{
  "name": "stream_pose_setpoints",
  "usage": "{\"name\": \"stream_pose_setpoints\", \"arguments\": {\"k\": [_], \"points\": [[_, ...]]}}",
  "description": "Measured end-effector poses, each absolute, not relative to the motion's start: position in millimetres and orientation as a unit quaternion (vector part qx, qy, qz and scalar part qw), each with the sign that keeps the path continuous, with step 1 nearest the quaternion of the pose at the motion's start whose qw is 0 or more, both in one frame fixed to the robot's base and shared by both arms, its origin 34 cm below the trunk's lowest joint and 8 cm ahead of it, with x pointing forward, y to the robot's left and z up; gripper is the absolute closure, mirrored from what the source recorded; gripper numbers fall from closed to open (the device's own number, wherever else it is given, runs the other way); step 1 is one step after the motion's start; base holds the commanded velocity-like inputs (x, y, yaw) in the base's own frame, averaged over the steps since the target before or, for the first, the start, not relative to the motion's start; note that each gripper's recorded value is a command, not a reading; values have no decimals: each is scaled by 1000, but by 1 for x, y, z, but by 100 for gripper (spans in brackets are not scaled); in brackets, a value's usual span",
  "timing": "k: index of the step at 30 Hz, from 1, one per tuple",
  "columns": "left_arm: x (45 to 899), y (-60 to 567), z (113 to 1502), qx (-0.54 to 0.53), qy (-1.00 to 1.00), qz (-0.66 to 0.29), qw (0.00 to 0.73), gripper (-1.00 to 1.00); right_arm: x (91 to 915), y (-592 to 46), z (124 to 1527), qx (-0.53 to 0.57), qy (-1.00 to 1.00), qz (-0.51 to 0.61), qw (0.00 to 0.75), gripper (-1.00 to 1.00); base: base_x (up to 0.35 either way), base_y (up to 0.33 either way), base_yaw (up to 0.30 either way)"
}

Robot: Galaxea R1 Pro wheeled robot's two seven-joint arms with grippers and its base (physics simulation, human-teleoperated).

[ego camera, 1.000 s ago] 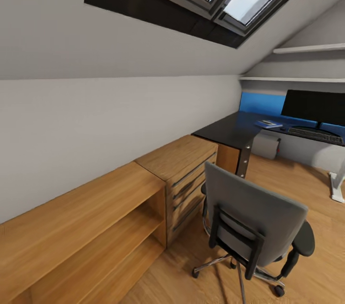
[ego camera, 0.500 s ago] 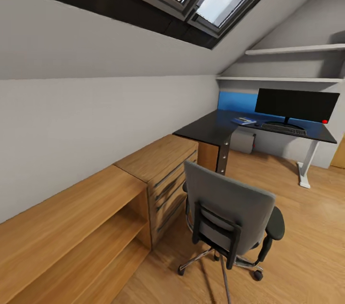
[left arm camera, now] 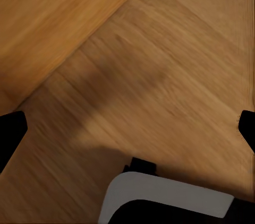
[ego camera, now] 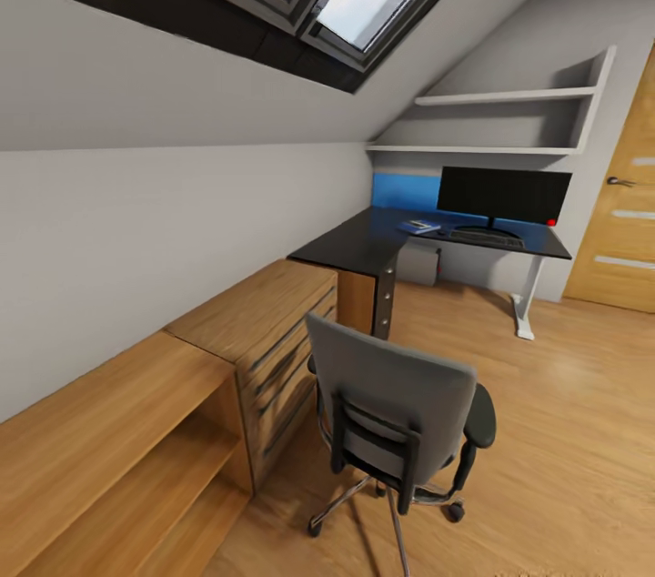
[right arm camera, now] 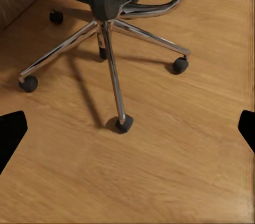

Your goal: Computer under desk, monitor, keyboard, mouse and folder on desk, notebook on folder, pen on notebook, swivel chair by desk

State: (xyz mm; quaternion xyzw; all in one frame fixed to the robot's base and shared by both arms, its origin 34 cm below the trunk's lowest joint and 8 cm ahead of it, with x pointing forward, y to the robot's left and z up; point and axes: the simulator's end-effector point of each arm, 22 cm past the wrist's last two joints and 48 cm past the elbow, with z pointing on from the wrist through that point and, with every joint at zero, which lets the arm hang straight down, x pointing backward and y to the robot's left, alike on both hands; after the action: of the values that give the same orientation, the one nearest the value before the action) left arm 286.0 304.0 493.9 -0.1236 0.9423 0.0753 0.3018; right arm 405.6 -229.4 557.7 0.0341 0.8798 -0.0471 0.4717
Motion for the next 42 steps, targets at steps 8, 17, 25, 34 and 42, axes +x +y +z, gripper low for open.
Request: {"name": "stream_pose_setpoints", "arguments": {"k": [8,17,25,34,42], "points": [[286,303,494,-124,943,75,301,-100,405,-229,558,34,880,-47,472,-100,112,90,-293],[286,303,493,-123,943,74,301,-100,405,-229,557,33,880,-47,471,-100,64,55,-293],[286,304,493,-122,943,74,301,-100,405,-229,557,32,880,-47,471,-100,7,73,-293],[286,303,493,-123,943,74,300,-100,405,-229,557,32,880,-47,471,-100,1,93,-293],[285,303,493,-122,943,74,300,-100,405,-229,557,31,880,-47,471,-100,0,9,-293]]}}
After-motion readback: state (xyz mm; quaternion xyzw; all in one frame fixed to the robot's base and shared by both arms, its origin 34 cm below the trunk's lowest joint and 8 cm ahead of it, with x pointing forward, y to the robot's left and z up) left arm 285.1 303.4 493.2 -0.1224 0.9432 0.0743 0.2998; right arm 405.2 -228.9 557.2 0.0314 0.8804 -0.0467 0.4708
